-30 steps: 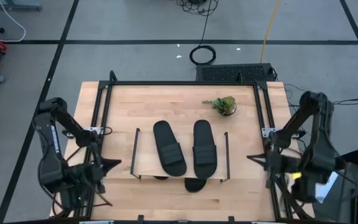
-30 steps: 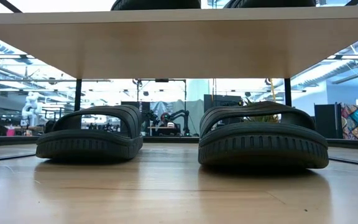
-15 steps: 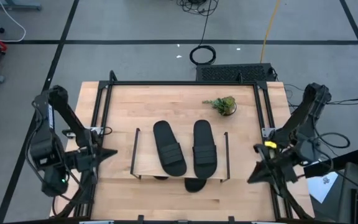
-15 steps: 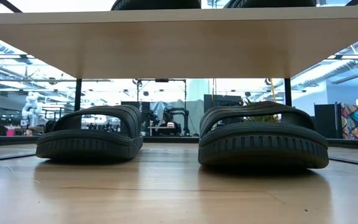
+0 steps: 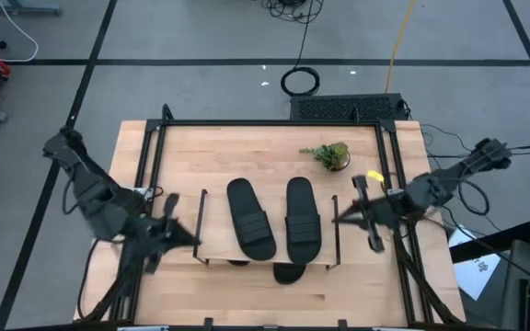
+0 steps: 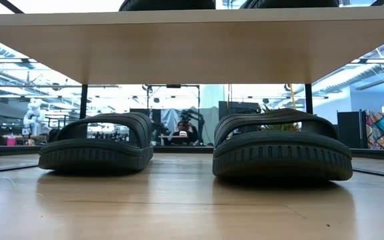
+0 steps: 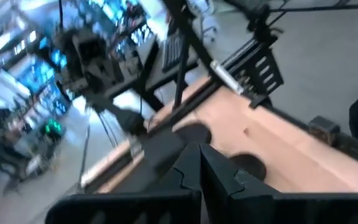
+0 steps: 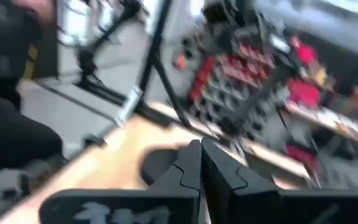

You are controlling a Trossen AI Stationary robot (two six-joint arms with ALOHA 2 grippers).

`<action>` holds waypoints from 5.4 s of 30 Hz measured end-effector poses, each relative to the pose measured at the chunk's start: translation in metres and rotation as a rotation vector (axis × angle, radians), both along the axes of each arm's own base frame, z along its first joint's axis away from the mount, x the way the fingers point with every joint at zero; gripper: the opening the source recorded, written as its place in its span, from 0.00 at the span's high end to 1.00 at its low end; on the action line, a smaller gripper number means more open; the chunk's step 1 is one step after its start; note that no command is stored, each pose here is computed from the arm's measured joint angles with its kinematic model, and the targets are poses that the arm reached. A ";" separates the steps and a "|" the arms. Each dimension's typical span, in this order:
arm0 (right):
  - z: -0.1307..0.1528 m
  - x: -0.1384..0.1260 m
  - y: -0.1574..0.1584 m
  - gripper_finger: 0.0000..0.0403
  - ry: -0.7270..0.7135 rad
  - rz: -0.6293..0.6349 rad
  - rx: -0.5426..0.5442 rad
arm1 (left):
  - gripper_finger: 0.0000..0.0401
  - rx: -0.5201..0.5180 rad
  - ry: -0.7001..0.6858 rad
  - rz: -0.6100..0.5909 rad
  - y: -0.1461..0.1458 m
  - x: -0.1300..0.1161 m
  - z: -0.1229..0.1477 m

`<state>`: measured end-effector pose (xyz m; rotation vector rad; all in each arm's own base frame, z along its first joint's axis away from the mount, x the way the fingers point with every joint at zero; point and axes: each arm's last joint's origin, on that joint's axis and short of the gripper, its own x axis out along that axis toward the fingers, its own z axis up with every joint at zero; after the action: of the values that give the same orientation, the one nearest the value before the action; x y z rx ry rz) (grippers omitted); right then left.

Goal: Pick and place slides into the shelf
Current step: Return to Home Position

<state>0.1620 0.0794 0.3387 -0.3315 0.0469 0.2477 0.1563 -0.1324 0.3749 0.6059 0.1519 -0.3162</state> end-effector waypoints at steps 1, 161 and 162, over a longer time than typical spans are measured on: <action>0.000 0.001 -0.006 1.00 0.034 -0.035 0.001 | 1.00 -0.019 0.011 0.016 0.007 0.002 -0.004; -0.169 -0.068 -0.068 1.00 0.018 -0.170 0.284 | 0.98 -0.502 -0.078 0.302 0.113 -0.064 -0.184; -0.169 -0.068 -0.068 1.00 0.017 -0.170 0.284 | 0.97 -0.506 -0.077 0.303 0.113 -0.064 -0.184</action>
<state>0.0940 0.0112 0.1695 -0.0423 0.0554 0.0865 0.0924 -0.0196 0.1912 0.0889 0.0820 -0.0304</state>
